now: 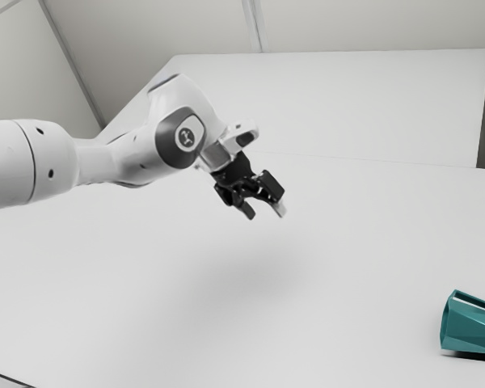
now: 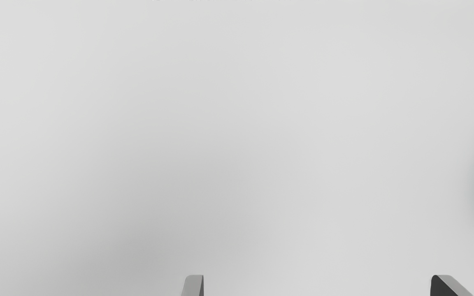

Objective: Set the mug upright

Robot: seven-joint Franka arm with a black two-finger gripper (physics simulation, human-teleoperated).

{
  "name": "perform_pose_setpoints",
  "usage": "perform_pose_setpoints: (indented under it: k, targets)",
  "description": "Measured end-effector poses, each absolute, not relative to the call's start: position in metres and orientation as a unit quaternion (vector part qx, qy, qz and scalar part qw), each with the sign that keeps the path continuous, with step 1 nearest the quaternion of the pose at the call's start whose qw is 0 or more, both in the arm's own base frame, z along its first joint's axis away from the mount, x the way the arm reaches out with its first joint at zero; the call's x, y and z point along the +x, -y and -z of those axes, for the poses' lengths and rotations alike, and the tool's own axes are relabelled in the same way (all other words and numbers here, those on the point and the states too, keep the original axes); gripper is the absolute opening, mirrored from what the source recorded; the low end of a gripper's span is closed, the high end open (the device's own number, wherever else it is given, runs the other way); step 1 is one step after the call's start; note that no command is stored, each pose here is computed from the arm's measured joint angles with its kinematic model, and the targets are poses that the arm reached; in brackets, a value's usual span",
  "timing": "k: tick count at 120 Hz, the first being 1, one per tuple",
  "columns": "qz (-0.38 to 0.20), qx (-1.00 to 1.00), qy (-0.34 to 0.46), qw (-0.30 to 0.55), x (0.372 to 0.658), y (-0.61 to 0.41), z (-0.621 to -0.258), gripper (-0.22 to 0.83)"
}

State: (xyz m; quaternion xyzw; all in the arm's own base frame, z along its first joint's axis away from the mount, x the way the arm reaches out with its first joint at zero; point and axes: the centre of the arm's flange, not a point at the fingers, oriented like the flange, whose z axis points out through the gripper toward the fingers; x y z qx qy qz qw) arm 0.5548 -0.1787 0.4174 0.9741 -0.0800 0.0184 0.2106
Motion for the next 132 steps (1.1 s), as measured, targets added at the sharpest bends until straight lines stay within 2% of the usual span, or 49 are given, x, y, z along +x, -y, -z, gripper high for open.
perform_pose_setpoints:
  k: [68, 99, 120, 132]
  targets:
    - [0.021, 0.960, 0.077, 0.268, 0.516, 0.282, -0.347, 0.62]
    - [0.035, 0.954, 0.094, 0.283, 0.477, 0.336, -0.331, 0.62]
    - [0.032, 0.949, 0.097, 0.299, 0.478, 0.369, -0.316, 0.62]
    - [0.024, 0.942, 0.104, 0.318, 0.477, 0.394, -0.320, 0.62]
